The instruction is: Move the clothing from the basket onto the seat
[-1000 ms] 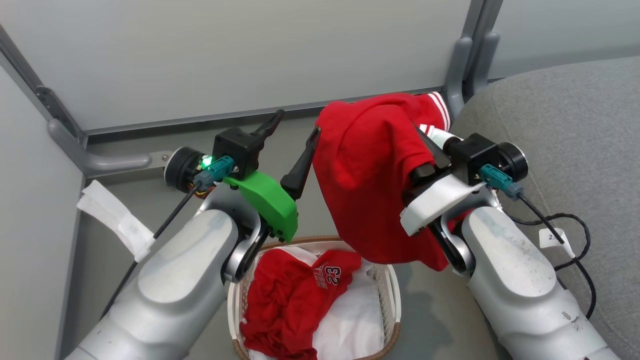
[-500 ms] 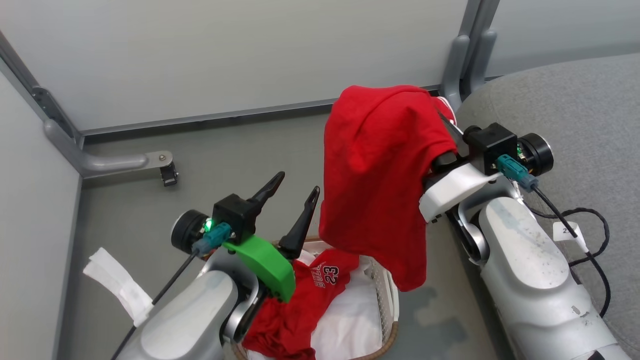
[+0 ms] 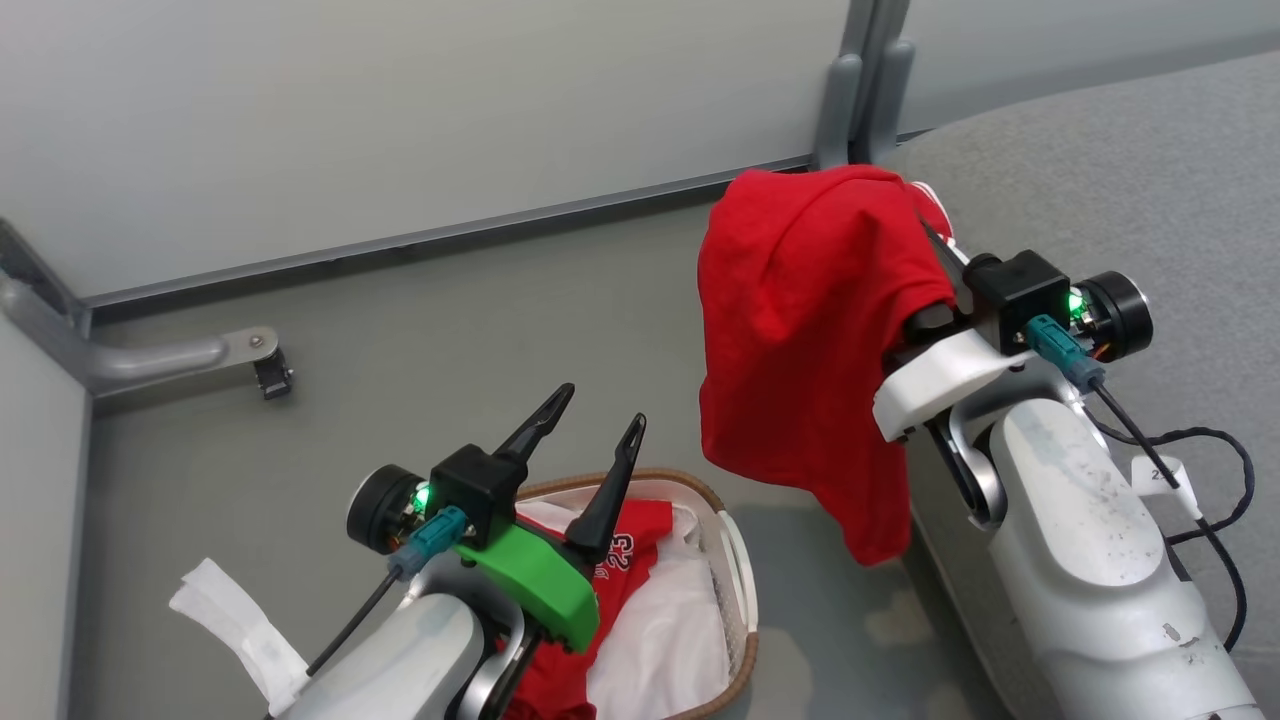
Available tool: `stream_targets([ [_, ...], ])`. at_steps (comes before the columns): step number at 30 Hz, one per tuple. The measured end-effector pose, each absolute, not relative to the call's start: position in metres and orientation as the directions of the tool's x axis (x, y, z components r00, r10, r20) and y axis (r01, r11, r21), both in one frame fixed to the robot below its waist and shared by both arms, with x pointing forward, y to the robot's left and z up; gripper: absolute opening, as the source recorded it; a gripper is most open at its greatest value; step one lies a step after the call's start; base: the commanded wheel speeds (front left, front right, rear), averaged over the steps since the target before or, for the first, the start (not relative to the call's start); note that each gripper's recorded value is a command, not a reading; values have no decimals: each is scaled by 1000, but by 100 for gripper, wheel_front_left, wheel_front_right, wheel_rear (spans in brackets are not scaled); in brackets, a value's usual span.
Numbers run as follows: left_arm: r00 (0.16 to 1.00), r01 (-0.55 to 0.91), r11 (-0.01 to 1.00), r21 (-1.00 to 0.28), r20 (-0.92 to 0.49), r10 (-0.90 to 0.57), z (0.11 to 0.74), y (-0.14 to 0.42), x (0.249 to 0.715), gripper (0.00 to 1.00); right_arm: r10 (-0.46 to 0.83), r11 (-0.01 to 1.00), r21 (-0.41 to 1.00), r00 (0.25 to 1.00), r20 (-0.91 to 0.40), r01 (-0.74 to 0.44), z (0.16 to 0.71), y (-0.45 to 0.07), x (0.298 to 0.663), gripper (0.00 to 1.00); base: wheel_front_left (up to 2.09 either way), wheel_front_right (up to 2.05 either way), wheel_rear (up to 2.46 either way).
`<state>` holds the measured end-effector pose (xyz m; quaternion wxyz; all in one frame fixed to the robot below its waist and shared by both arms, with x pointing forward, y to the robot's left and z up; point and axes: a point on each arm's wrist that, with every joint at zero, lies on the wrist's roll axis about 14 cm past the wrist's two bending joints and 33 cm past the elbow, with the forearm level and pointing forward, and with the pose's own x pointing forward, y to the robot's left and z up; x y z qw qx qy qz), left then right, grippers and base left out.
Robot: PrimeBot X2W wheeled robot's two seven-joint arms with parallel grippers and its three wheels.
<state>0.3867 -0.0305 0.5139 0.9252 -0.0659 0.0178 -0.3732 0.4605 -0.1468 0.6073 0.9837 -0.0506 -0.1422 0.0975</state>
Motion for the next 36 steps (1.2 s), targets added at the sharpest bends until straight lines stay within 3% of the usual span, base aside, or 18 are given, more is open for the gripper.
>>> stream_targets([
  [24,486,859,479,-181,-7,-874,488,-128,373,100,-141,976,-138,973,182,167,569,-277,404,0,0,0,0],
  [31,473,863,465,-197,-8,-881,484,-131,376,100,-155,975,-135,977,143,175,555,-282,409,0,0,0,0],
  [36,479,861,470,-195,-2,-878,483,-127,385,100,-147,977,-129,975,165,169,569,-284,436,0,0,0,0],
])
